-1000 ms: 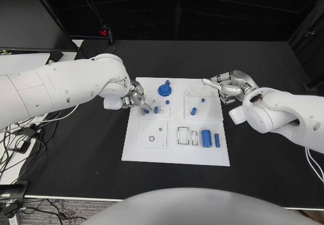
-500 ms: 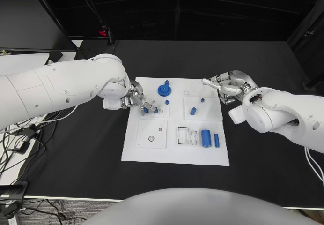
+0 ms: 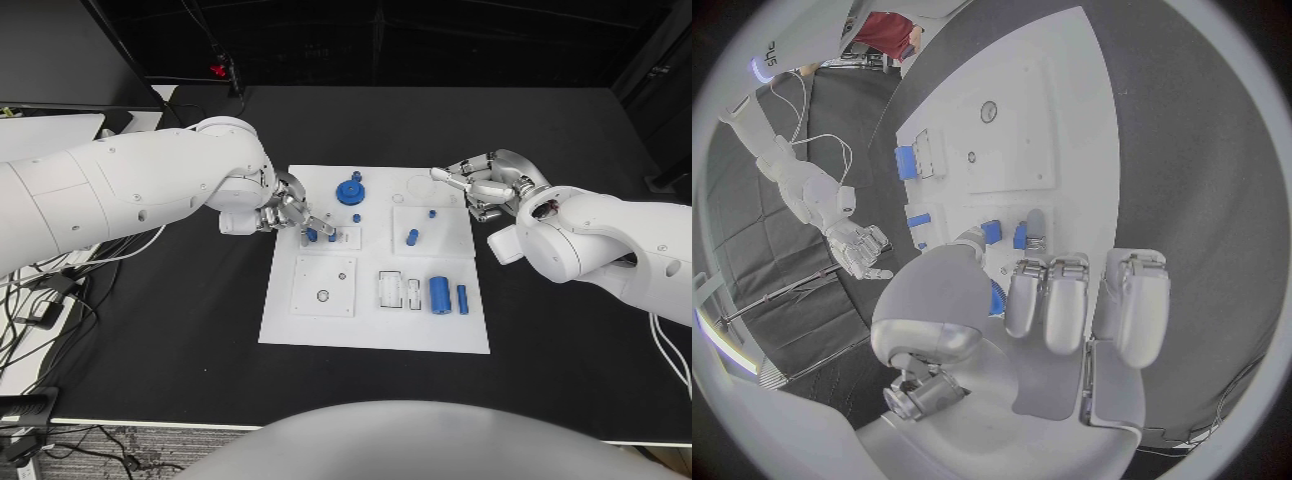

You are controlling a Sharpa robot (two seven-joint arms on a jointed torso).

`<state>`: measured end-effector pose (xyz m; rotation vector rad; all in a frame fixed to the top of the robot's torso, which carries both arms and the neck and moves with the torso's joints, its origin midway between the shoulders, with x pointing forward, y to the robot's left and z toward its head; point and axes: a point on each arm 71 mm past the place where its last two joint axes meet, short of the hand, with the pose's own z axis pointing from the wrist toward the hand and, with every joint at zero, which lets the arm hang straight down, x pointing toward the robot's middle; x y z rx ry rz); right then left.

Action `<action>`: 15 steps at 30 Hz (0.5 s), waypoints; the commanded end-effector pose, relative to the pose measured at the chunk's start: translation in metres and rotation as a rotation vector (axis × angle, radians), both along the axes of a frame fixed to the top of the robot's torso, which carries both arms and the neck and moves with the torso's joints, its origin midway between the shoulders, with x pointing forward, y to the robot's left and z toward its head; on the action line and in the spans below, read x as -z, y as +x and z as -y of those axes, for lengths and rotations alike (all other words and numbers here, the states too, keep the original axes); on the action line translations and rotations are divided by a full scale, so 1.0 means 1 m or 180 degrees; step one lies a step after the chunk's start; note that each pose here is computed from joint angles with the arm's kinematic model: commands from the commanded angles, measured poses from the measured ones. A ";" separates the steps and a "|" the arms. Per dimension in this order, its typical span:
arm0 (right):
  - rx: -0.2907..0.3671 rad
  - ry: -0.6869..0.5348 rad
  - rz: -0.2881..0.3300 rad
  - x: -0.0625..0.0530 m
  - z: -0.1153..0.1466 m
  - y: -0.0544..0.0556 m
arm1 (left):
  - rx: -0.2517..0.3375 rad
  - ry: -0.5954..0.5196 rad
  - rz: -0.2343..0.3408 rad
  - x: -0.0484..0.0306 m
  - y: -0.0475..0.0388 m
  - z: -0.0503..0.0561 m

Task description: Assemble the parts on the task board

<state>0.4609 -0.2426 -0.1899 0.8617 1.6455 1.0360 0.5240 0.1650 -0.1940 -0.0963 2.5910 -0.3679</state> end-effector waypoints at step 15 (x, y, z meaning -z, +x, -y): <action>-0.0014 0.0007 -0.0010 0.000 -0.001 0.001 | -0.0013 -0.0019 0.0036 0.0023 -0.0003 -0.001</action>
